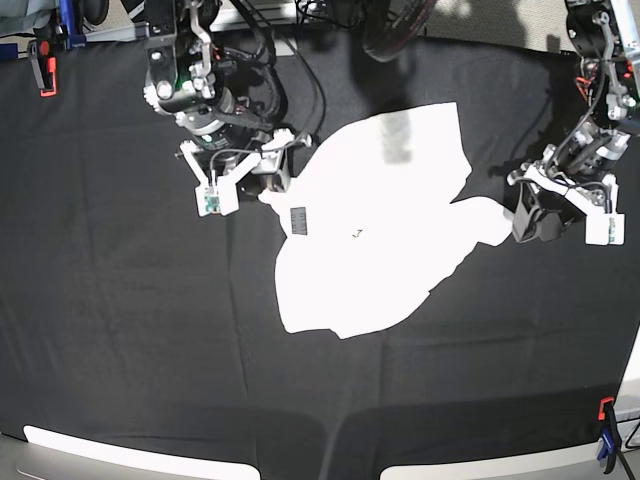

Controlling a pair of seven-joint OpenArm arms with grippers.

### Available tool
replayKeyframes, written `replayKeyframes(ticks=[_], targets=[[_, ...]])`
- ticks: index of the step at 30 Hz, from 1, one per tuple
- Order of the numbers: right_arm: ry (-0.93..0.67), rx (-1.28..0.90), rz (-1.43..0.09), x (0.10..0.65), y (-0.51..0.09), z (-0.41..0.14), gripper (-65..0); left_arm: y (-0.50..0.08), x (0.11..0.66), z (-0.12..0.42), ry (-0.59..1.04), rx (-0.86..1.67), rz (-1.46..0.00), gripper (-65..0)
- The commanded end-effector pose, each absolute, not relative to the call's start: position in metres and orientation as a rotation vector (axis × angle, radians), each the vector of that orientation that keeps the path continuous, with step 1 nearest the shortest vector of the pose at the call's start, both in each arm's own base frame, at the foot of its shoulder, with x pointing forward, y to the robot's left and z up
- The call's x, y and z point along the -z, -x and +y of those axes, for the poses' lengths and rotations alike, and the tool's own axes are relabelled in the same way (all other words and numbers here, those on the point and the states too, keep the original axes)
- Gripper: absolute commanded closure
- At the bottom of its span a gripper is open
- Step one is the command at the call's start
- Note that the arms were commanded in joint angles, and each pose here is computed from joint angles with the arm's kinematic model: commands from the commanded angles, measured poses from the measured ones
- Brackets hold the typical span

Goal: Layout the t-shirt on the table in an organized manner, then fold the t-shirt properly
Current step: 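Move both grippers down to the crumpled white t-shirt edges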

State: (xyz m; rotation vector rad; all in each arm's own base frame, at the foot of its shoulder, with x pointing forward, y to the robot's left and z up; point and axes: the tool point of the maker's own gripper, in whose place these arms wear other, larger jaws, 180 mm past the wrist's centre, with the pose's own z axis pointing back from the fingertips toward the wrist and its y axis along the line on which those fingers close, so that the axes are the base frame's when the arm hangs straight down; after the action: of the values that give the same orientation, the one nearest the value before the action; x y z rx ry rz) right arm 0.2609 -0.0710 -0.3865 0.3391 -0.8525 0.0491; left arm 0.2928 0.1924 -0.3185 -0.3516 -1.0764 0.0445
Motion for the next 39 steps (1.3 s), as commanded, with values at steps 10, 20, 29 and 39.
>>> replayKeyframes(ticks=[10, 20, 29, 39], targets=[[-0.476, -0.051, -0.875, 0.374, -0.254, -0.051, -23.6, -0.299, 0.303, 0.194, 0.359, -0.037, -1.131, -24.9], [-0.397, -0.101, -0.859, 0.382, -0.253, -0.058, -42.5, -0.299, 0.303, 0.194, 0.360, -0.037, -1.131, -25.0], [-0.426, -0.050, -0.949, 0.368, -0.265, -0.052, -42.4, -0.299, 0.303, 0.194, 0.360, -0.037, -1.131, -24.9], [-0.413, -0.041, -0.882, 0.397, -0.266, -0.050, -42.4, -0.299, 0.303, 0.194, 0.359, -0.037, -1.131, -24.9]])
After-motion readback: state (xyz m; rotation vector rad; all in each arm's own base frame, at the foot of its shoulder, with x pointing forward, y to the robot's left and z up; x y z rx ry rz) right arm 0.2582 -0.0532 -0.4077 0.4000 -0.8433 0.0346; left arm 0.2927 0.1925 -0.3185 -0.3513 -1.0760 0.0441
